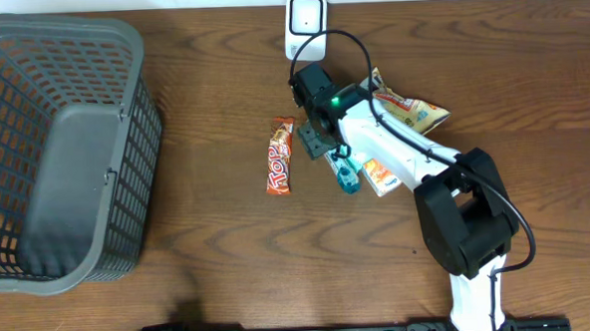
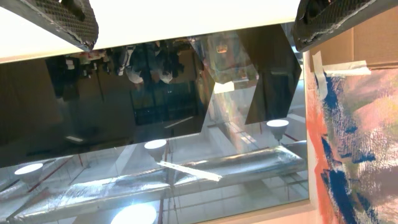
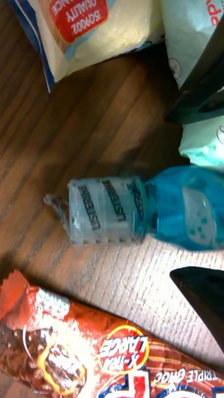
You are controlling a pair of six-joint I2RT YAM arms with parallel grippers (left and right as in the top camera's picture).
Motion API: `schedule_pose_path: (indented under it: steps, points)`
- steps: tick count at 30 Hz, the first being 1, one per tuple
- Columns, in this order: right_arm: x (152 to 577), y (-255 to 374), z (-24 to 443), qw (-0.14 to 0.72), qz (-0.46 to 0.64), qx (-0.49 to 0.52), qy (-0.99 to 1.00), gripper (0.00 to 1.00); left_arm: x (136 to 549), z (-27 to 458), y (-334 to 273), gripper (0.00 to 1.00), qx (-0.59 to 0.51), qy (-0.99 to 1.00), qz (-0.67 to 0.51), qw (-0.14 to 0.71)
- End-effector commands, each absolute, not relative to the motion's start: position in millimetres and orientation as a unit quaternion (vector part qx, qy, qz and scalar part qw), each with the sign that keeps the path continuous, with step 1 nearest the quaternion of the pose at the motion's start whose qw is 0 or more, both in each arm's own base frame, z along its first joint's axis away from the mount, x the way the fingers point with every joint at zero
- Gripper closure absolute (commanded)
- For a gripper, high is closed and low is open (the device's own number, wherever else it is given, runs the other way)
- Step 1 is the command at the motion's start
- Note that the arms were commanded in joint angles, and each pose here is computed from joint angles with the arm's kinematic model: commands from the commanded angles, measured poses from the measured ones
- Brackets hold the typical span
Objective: Scan the item barcode
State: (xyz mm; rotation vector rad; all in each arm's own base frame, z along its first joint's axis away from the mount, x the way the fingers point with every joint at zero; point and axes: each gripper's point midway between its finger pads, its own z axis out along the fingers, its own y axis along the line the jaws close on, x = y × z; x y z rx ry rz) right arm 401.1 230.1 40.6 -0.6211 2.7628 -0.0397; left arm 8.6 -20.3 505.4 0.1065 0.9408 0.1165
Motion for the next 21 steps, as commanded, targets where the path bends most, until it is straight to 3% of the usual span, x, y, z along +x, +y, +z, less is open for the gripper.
schedule_pose_path:
  steps: [1, 6, 10, 13, 17, 19, 21]
  points:
    - [404.1, 234.4, 35.6, 0.148, -0.002, -0.229, 0.962, 0.37, 8.4, 505.5, -20.6, 0.01, 0.049, 0.452, 0.054, 0.889]
    - [404.7, 237.3, 30.1, 0.147, -0.003, -0.248, 0.957, 0.38, 8.4, 505.5, -20.6, 0.01, 0.049, 0.452, 0.054, 0.889]
    - [406.1, 238.6, 30.3, 0.151, -0.002, -0.248, 0.957, 0.49, 8.4, 505.5, -20.6, 0.01, 0.049, 0.452, 0.054, 0.889]
    - [404.8, 239.9, 33.0, 0.147, 0.004, -0.246, 0.958, 0.49, 8.4, 505.4, -20.6, 0.01, 0.049, 0.452, 0.054, 0.889]
    - [395.5, 248.9, 55.3, 0.127, 0.036, -0.251, 0.959, 0.22, 10.6, 502.4, -20.3, 0.01, 0.049, 0.459, 0.053, 0.886]
    - [391.7, 249.4, 71.8, 0.120, 0.042, -0.252, 0.959, 0.01, 11.8, 501.3, -20.2, 0.01, 0.048, 0.461, 0.053, 0.884]
    - [386.6, 247.3, 89.2, 0.114, 0.040, -0.253, 0.960, 0.01, 13.5, 500.2, -20.0, 0.01, 0.048, 0.463, 0.053, 0.883]
